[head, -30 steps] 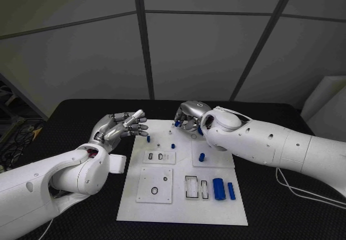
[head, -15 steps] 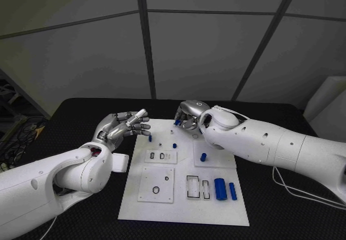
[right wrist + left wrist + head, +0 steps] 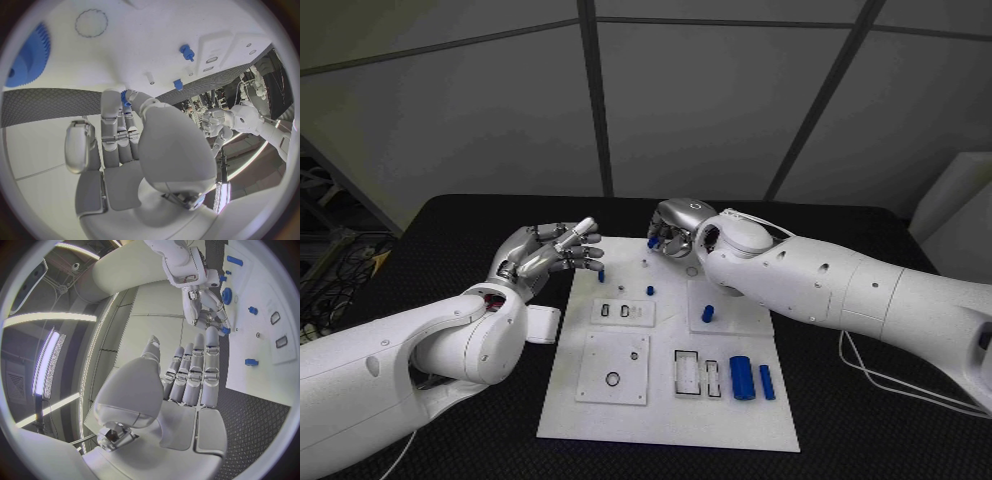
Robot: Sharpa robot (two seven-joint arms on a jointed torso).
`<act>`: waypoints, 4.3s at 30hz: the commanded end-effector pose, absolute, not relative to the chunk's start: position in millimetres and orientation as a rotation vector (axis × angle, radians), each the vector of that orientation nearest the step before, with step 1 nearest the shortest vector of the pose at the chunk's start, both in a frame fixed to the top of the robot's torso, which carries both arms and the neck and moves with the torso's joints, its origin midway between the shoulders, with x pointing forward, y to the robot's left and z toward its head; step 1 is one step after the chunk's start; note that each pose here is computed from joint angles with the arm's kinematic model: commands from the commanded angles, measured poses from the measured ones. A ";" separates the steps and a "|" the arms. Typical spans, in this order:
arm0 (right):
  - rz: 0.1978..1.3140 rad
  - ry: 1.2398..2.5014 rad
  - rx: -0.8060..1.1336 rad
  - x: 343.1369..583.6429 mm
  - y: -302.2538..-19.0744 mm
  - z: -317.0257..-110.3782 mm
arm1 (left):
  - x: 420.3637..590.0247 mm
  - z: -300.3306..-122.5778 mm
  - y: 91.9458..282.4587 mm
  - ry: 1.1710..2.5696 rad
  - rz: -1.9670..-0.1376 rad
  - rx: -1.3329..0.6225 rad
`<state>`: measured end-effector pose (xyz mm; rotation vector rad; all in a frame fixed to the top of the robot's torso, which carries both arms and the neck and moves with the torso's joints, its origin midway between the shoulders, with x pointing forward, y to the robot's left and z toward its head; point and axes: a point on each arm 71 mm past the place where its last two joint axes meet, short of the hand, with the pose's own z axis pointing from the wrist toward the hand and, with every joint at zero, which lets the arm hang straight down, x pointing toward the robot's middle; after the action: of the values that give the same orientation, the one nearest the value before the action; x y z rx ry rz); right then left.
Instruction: Assemble the parts on the task board
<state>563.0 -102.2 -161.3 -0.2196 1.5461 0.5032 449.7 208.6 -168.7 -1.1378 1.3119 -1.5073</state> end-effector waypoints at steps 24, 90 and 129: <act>0.476 1.616 -0.245 563.6 -100.4 -167.6 | 450.4 -167.4 209.1 1.313 -1.518 -1.129; 0.461 1.781 0.118 540.2 -216.9 -155.9 | 453.4 -170.7 211.4 1.327 -1.517 -1.137; 0.394 1.812 0.034 546.8 -212.7 -161.8 | 454.3 -171.9 213.8 1.325 -1.509 -1.139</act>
<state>547.1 -213.7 -161.8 0.0542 1.7998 0.4036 454.4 214.8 -172.9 -1.1492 1.3240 -1.4946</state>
